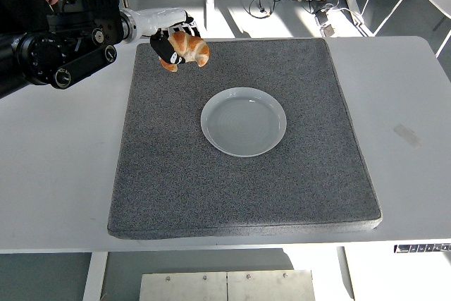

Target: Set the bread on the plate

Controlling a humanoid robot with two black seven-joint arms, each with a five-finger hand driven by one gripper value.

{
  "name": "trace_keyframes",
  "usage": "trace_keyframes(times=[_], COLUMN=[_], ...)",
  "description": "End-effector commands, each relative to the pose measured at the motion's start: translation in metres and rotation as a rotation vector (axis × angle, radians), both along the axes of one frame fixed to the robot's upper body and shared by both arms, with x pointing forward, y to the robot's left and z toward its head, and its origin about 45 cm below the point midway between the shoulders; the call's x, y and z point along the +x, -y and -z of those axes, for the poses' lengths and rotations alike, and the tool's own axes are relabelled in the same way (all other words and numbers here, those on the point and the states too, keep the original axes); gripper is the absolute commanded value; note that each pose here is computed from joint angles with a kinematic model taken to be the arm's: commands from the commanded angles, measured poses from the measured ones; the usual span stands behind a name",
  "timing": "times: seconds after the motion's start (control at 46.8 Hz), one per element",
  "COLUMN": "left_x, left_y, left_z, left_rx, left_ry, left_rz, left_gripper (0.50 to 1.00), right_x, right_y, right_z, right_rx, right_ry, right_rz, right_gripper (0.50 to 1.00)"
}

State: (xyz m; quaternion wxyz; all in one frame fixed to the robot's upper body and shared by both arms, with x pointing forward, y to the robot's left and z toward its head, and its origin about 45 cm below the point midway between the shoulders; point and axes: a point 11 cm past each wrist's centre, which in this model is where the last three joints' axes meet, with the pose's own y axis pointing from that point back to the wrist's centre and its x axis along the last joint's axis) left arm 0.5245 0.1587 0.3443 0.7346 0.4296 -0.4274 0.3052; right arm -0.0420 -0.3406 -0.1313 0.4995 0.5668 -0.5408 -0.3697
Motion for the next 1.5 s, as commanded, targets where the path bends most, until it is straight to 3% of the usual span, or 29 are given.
trace_keyframes(times=[0.0,0.192,0.47,1.197,1.474], left_x=[0.002,-0.004,-0.036,-0.048,-0.055], left_y=[0.008,0.053,0.135,0.100,0.094], left_z=[-0.023,-0.063,-0.030,0.076,0.097], left_rx=[-0.013,-0.027,-0.017,0.040,0.055], left_ry=[0.024,0.072,-0.005,-0.180,-0.211], left_rz=[0.024,0.119,0.295,0.243,0.247], left_gripper=[0.500,0.500,0.500,0.500,0.500], right_x=[0.000,0.000,-0.001,0.001,0.002], right_y=[0.000,0.000,0.000,-0.001,-0.001], right_z=[0.000,0.000,0.000,0.000,0.000], right_rx=[0.000,0.000,0.000,0.002,0.003], right_ry=[-0.001,0.000,-0.001,0.002,0.003], right_rz=[0.000,0.000,0.000,-0.001,-0.001], right_gripper=[1.000,1.000,1.000,1.000,1.000])
